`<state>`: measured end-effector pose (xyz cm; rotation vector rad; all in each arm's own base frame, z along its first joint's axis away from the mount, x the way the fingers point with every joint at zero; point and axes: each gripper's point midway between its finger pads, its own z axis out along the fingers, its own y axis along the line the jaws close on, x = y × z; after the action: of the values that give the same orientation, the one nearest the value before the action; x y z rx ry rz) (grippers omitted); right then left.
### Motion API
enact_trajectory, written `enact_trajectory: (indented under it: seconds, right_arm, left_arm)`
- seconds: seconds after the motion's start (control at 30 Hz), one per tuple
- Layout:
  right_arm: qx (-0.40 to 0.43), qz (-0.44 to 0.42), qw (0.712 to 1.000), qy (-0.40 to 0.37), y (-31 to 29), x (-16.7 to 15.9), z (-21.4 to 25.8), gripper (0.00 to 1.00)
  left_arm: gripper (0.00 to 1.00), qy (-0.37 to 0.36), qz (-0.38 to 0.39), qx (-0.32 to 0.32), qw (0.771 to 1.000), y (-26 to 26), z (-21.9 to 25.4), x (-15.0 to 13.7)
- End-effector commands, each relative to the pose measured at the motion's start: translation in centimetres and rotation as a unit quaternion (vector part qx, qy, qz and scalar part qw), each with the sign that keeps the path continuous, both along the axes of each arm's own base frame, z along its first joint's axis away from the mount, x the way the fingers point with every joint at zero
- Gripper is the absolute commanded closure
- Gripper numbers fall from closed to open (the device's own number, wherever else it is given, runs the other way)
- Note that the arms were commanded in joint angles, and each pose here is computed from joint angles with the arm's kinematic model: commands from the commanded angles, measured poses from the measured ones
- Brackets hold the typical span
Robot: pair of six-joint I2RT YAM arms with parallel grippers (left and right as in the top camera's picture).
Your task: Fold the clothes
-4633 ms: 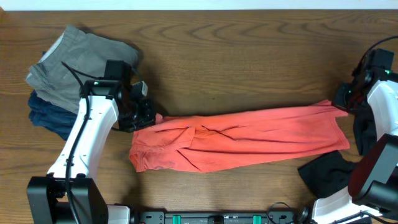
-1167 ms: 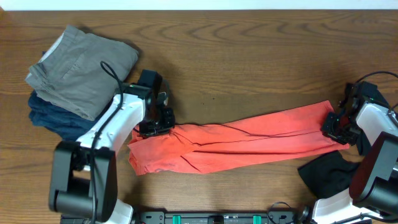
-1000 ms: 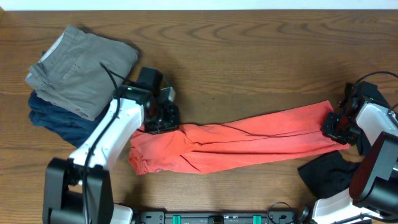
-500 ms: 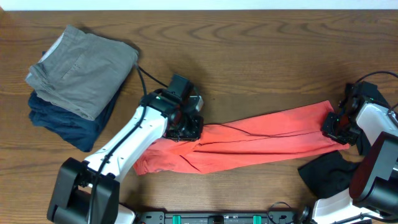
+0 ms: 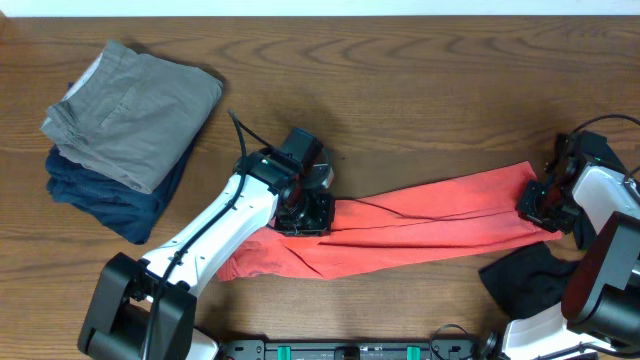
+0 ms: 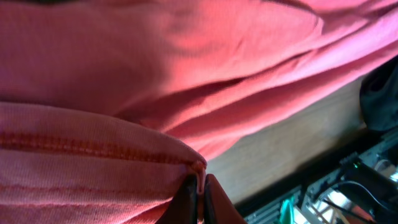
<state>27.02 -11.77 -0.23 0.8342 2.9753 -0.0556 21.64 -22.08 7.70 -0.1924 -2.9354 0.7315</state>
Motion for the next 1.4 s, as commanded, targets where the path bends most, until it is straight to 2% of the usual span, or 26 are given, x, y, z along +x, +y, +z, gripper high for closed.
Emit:
enact_trajectory:
  seconds: [0.0, 0.03, 0.1, 0.13, 0.33, 0.5, 0.6, 0.8, 1.13, 1.23, 1.37]
  right_arm:
    - [0.016, -0.008, 1.0, 0.011, 0.6, -0.9, -0.9, 0.75]
    - [0.016, -0.008, 1.0, 0.011, 0.6, -0.9, -0.9, 0.76]
    - [0.016, -0.008, 1.0, 0.011, 0.6, -0.9, -0.9, 0.76]
    - [0.016, -0.008, 1.0, 0.011, 0.6, -0.9, -0.9, 0.76]
    - [0.016, -0.008, 1.0, 0.012, 0.6, -1.0, -0.9, 0.75]
    - [0.016, -0.008, 1.0, 0.013, 0.6, -1.0, -0.9, 0.76]
    - [0.016, -0.008, 1.0, 0.013, 0.6, -1.0, -0.9, 0.76]
    - [0.016, -0.008, 1.0, 0.012, 0.6, -1.0, -0.9, 0.75]
    - [0.017, -0.008, 1.0, 0.013, 0.6, -1.0, -0.9, 0.75]
    - [0.022, -0.008, 1.0, 0.01, 0.8, -0.9, -0.9, 0.75]
    - [0.025, -0.008, 1.0, 0.01, 0.9, -0.9, -0.9, 0.7]
  left_arm:
    - [0.93, 0.031, 0.001, -0.008, 0.999, -0.3, -0.2, -1.1]
    - [0.86, 0.033, 0.0, -0.007, 0.999, -0.2, -0.2, -1.2]
    - [0.83, 0.033, 0.0, -0.007, 0.999, -0.2, -0.2, -1.2]
    - [0.78, 0.032, 0.0, -0.008, 0.999, -0.2, -0.2, -1.2]
    - [0.75, 0.003, -0.004, -0.008, 1.0, 0.4, 0.7, 0.3]
    - [0.75, -0.067, 0.052, 0.088, 0.992, 5.5, 1.0, 3.9]
    - [0.75, -0.077, 0.087, 0.133, 0.984, 8.2, 0.6, 4.9]
    - [0.76, -0.051, 0.145, 0.204, 0.967, 11.7, -1.7, 4.0]
    - [0.76, 0.046, 0.204, 0.257, 0.943, 14.3, -7.4, -2.6]
    - [0.76, 0.038, 0.194, 0.252, 0.947, 14.2, -7.7, -2.5]
    - [0.73, 0.0, 0.189, 0.23, 0.955, 13.4, -7.2, -0.3]
